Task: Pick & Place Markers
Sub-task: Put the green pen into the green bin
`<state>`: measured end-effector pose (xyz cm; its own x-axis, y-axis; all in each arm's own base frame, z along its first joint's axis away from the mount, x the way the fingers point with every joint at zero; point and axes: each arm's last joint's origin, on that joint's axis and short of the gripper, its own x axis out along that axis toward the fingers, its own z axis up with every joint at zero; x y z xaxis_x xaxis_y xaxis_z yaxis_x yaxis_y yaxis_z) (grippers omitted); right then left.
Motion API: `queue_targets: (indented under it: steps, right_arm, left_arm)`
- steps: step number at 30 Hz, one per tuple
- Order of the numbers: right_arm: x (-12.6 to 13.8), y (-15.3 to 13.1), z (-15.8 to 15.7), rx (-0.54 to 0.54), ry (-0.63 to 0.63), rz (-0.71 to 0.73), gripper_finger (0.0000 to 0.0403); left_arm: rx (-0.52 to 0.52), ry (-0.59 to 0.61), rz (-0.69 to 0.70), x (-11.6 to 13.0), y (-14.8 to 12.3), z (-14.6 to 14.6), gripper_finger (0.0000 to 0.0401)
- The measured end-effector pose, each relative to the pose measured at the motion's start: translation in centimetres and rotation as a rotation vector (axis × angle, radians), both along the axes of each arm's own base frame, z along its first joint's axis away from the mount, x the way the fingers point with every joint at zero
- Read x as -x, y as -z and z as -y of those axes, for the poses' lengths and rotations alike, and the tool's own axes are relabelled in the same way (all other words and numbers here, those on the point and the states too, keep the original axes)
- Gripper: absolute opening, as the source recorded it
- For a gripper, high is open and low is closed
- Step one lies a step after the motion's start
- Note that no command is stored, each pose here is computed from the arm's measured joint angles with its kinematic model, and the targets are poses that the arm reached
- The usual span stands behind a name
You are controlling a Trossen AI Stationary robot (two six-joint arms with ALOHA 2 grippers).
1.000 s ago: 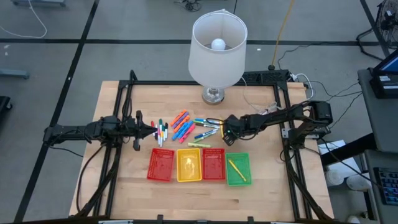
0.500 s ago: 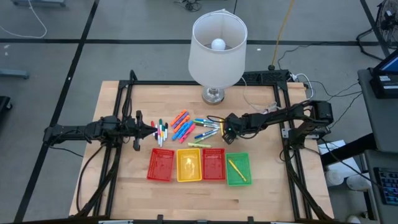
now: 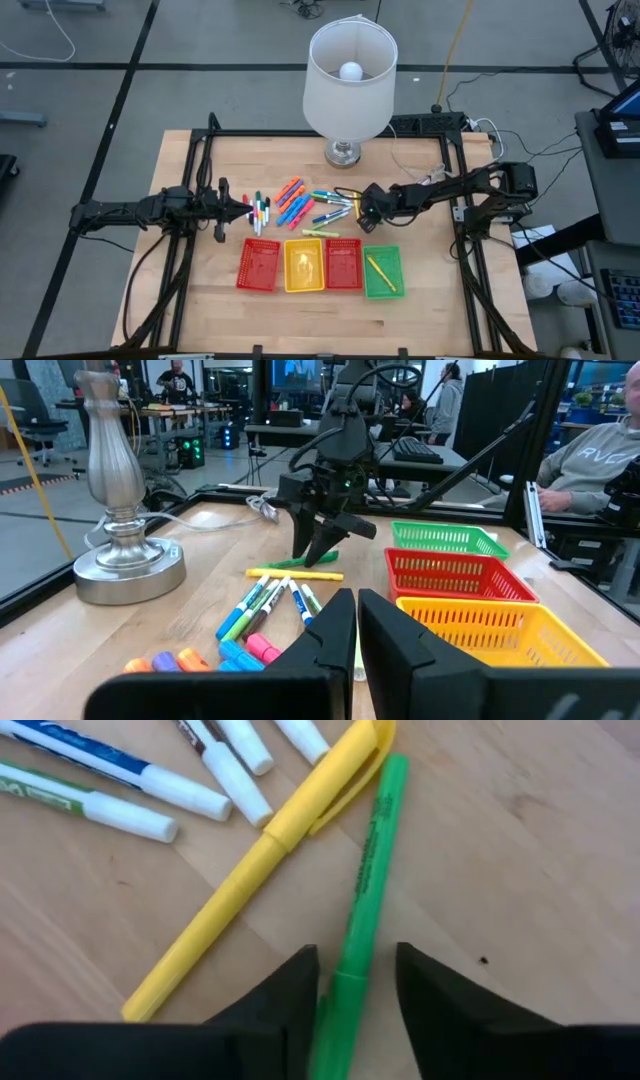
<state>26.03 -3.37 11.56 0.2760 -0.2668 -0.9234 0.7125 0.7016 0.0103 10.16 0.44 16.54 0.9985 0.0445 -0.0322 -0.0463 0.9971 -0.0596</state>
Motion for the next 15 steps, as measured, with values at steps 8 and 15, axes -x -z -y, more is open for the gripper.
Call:
queue_targets:
  steps: [8, 15]
  right_arm:
    - [0.03, 0.04, -0.03, -0.007, -0.003, -0.003, 0.0053]
    - [0.05, 0.05, -0.03, -0.005, -0.013, -0.008, 0.0031]
  left_arm:
    - [0.0, 0.0, 0.0, 0.0, 0.0, 0.0, 0.0021]
    - [0.0, 0.0, 0.0, 0.0, 0.0, 0.0, 0.0021]
